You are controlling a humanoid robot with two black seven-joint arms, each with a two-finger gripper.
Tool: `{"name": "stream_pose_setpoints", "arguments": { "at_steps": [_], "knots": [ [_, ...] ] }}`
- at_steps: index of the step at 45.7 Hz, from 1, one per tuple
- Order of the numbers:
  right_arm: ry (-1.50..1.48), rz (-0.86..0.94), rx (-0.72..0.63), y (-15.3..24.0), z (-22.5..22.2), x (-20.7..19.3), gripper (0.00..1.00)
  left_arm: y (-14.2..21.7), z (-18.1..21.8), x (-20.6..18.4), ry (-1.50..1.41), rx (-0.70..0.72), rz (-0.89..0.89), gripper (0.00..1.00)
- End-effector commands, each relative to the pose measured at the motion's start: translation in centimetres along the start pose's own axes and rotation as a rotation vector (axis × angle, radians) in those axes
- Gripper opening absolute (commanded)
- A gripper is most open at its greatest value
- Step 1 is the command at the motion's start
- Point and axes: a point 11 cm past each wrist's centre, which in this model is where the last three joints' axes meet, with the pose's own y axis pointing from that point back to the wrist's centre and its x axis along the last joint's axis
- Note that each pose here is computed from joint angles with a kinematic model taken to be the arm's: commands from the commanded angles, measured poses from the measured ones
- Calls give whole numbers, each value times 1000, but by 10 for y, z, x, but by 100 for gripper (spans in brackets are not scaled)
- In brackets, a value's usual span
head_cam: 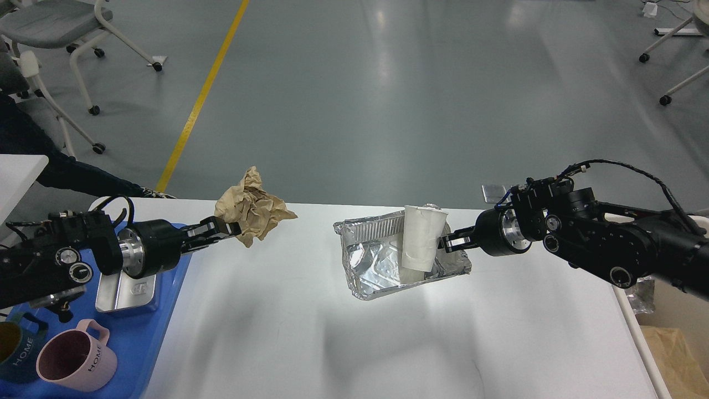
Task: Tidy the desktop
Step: 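Carry the crumpled paper into the foil tray and release it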
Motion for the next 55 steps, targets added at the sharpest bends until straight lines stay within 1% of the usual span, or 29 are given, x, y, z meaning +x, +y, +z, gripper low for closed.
{"name": "stream_pose_setpoints", "arguments": {
  "at_steps": [1, 7, 13, 18, 27, 35, 44, 55],
  "knots": [
    [-3, 3, -11, 4, 5, 0, 0, -1, 22, 12, -42, -35, 11, 2],
    [-4, 2, -11, 4, 5, -1, 0, -13, 54, 17, -92, -97, 0, 2],
    [-2, 4, -11, 5, 5, 1, 0, -27, 86, 11, -137, -159, -39, 2],
    [-3, 5, -14, 6, 6, 1, 0, -38, 89, -1, -179, -146, -83, 3],
    [-6, 5, -13, 6, 7, 0, 0, -46, 110, -11, -231, -189, -129, 3],
    [-5, 5, -15, 6, 7, 0, 0, -64, 121, -26, -313, -173, -188, 4],
    [-8, 4, -14, 6, 7, -1, 0, -76, 133, -44, -346, -197, -235, 5],
    [-8, 5, -15, 6, 8, -1, 0, -87, 125, -58, -368, -169, -275, 6]
  ]
}}
